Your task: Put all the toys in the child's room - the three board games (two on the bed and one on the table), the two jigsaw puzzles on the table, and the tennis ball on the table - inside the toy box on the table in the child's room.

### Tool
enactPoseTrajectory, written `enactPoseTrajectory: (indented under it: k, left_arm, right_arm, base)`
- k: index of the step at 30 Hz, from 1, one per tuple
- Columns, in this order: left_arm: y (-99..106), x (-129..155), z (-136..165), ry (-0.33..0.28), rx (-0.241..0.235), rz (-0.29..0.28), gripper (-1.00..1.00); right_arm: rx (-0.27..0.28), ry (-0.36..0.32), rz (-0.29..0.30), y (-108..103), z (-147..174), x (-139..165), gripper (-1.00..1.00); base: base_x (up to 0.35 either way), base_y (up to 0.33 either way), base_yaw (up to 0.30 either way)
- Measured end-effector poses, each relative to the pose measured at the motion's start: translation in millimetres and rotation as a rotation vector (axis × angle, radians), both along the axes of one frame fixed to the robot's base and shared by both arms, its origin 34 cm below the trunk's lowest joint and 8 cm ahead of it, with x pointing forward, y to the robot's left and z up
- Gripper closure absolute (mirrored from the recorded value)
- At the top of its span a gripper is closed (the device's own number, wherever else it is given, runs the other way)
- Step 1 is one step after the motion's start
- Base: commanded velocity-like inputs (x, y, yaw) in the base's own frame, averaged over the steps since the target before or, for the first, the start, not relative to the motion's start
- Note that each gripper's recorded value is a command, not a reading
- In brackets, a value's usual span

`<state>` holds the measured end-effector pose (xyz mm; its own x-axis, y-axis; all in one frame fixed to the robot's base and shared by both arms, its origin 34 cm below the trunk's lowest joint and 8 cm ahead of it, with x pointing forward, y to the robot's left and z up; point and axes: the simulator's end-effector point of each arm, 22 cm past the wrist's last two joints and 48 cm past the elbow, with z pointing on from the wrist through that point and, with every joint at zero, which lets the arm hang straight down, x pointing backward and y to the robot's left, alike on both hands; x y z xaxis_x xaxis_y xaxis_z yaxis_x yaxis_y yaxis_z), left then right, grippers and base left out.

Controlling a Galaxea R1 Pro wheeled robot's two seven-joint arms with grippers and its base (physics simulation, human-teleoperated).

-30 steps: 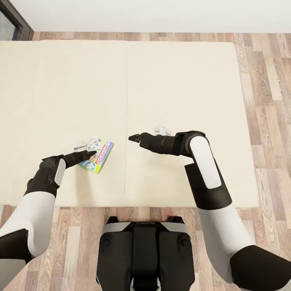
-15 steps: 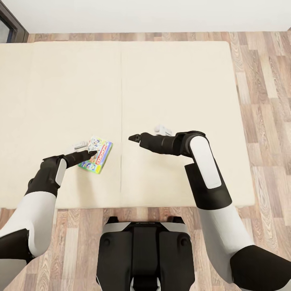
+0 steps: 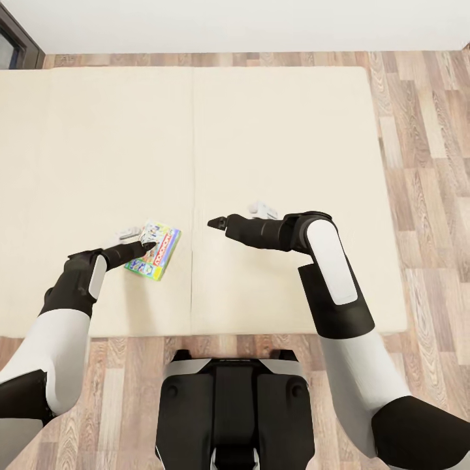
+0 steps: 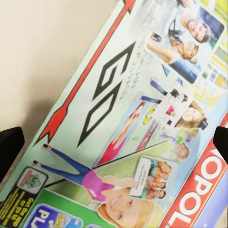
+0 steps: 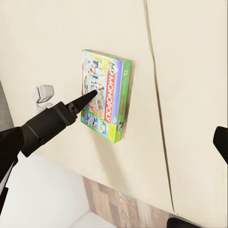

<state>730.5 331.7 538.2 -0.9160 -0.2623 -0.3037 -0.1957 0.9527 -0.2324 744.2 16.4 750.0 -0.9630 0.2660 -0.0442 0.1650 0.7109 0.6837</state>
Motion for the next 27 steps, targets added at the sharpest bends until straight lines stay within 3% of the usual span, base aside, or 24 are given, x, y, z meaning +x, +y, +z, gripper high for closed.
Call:
enactPoseTrajectory:
  k: [27]
  left_arm:
    - [-2.8,0.0,-0.1,0.002,-0.004,0.000,-1.00]
  right_arm:
    - [0.000,0.000,0.001,0.4,0.0,-0.3,-1.00]
  base:
    - [0.000,-0.090,0.000]
